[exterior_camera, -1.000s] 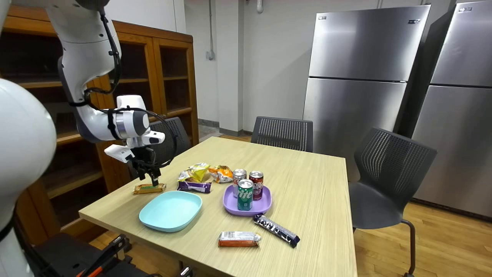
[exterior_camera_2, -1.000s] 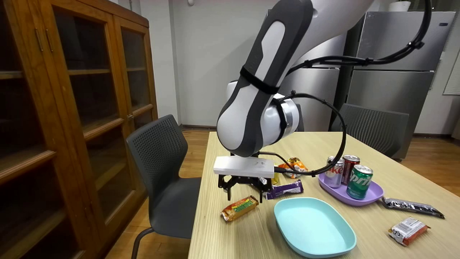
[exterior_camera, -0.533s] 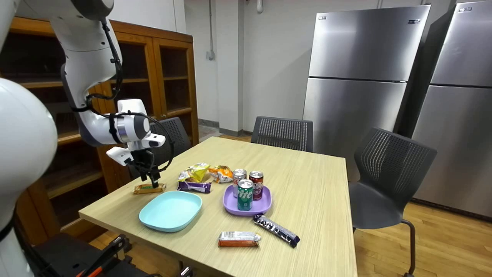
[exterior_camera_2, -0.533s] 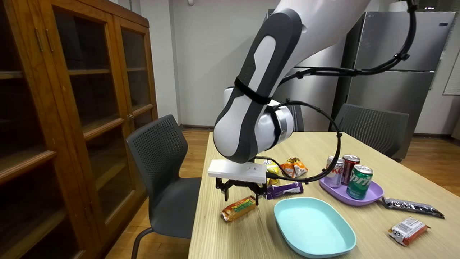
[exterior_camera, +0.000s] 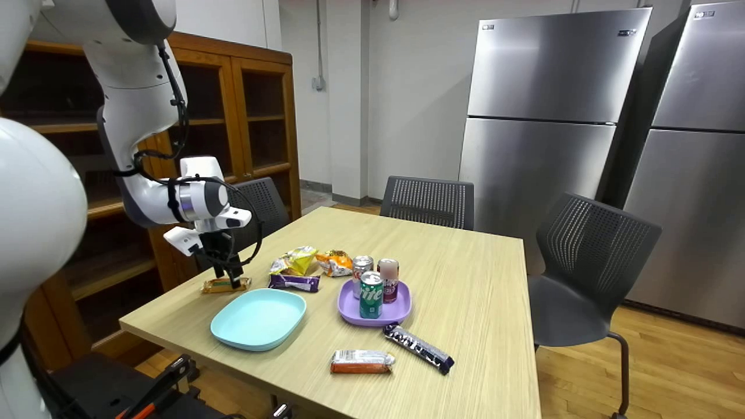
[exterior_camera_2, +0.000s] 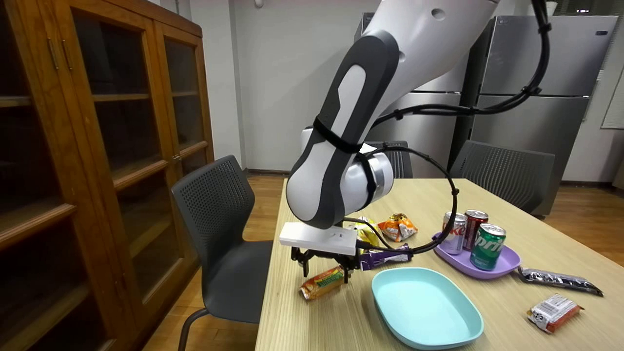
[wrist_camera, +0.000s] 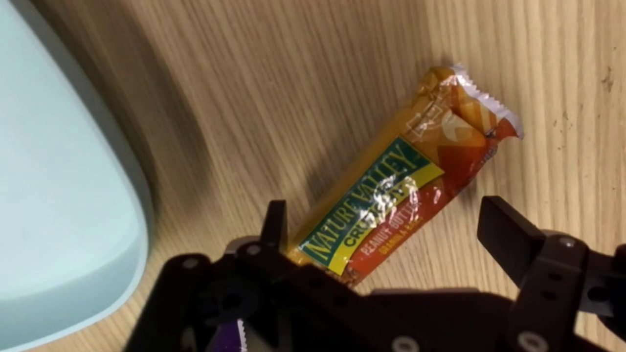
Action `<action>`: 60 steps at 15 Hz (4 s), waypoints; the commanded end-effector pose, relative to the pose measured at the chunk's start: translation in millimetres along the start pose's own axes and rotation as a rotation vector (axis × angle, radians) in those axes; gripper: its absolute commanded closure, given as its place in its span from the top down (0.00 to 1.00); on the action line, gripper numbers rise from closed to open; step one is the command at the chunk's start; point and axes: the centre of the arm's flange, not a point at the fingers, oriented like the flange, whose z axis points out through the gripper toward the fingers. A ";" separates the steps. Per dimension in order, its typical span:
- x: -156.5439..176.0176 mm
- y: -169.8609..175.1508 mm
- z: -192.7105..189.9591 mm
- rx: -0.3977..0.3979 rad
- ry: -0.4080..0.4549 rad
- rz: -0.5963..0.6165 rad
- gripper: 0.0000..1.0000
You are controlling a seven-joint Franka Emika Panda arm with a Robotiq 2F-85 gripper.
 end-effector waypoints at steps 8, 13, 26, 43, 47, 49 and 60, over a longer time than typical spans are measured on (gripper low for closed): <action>3.3 -12.6 -4.3 0.023 0.027 0.021 0.41; 1.3 -13.9 -40.6 0.088 0.104 -0.002 0.17; -38.8 73.5 -101.9 0.140 0.153 -0.162 0.17; -29.4 182.9 -44.6 0.071 0.099 -0.298 0.17; -30.7 184.9 -29.8 0.092 0.110 -0.310 0.17; -30.5 186.7 -24.9 0.106 0.114 -0.309 0.17; -24.4 197.2 -66.2 0.151 0.137 -0.380 1.00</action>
